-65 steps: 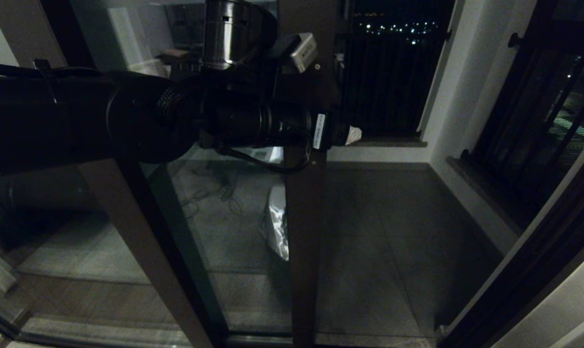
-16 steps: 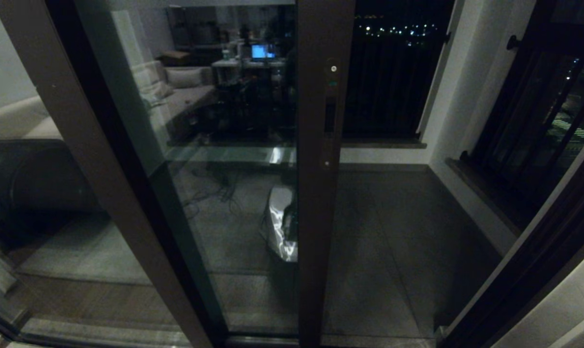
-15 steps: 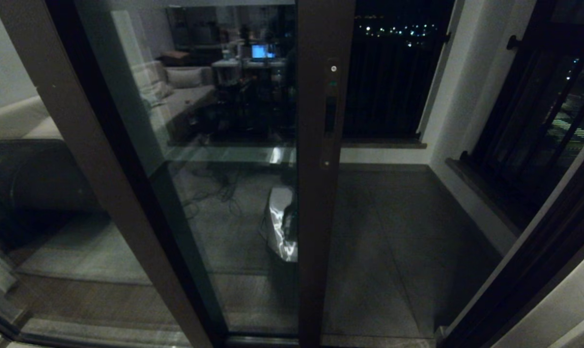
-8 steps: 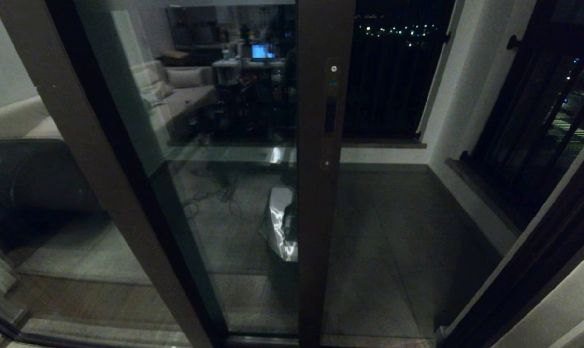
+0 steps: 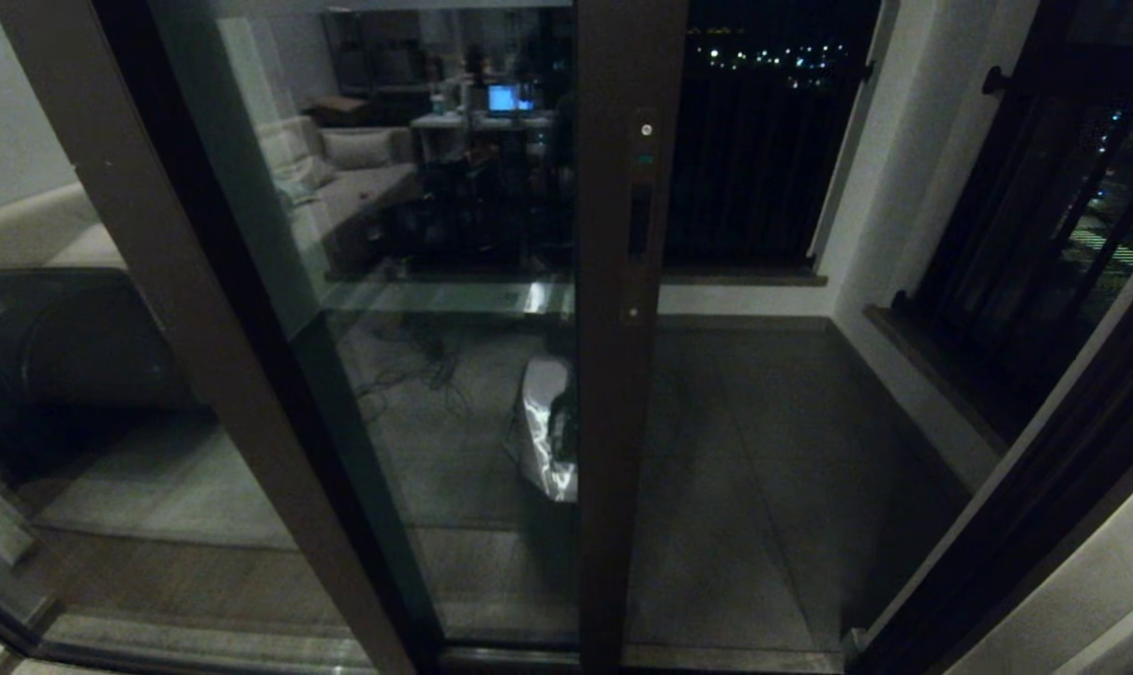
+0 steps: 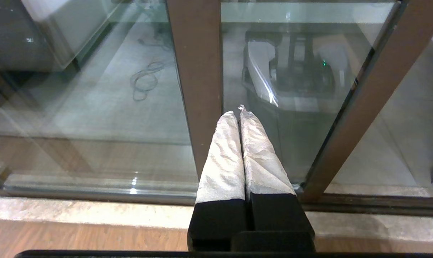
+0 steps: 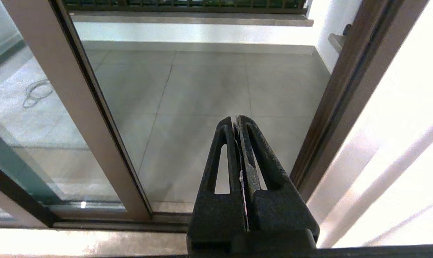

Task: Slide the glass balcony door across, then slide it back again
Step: Close the slid door

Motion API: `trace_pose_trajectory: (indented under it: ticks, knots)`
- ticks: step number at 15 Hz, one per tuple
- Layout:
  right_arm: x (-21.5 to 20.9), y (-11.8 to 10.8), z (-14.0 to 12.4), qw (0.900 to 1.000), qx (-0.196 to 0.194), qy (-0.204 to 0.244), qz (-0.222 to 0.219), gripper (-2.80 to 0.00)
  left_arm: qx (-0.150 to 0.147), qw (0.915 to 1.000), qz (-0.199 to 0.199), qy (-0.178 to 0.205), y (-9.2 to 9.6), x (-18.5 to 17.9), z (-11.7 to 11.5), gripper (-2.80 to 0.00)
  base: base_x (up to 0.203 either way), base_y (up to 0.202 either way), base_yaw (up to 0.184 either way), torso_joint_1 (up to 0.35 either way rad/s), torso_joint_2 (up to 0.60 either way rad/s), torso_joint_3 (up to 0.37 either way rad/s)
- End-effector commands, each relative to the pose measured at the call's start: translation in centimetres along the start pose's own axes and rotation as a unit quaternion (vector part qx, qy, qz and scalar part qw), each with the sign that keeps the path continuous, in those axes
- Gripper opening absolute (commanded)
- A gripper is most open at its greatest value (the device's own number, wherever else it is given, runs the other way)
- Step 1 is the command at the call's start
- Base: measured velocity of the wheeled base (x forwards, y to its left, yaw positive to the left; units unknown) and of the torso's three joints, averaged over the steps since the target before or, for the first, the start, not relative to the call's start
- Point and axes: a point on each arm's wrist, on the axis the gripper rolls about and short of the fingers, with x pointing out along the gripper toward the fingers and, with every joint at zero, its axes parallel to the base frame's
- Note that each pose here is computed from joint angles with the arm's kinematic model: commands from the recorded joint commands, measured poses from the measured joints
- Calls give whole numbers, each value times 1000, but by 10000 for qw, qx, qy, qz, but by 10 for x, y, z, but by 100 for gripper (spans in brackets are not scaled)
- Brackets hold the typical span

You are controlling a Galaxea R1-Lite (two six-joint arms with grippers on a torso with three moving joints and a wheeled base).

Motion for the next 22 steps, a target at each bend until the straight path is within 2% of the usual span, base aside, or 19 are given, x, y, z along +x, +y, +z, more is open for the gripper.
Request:
trace_pose_trajectory:
  ticks: [1, 7, 10, 22]
  knots:
    - [0, 0, 0, 10000, -4, 9, 4, -280, 38, 10000, -17, -4, 0, 0, 0, -280, -76, 0, -2, -2, 2, 2]
    - [0, 0, 0, 10000, -4, 9, 4, -280, 106, 9999, -32, -5, 0, 0, 0, -280, 0, 0, 0, 0, 0, 0]
    - [0, 0, 0, 10000, -4, 8, 11, -280, -44, 10000, 14, -3, 0, 0, 0, -280, 0, 0, 0, 0, 0, 0]
    - [0, 0, 0, 10000, 14, 9, 4, -280, -48, 10000, 37, -2, 0, 0, 0, -280, 0, 0, 0, 0, 0, 0]
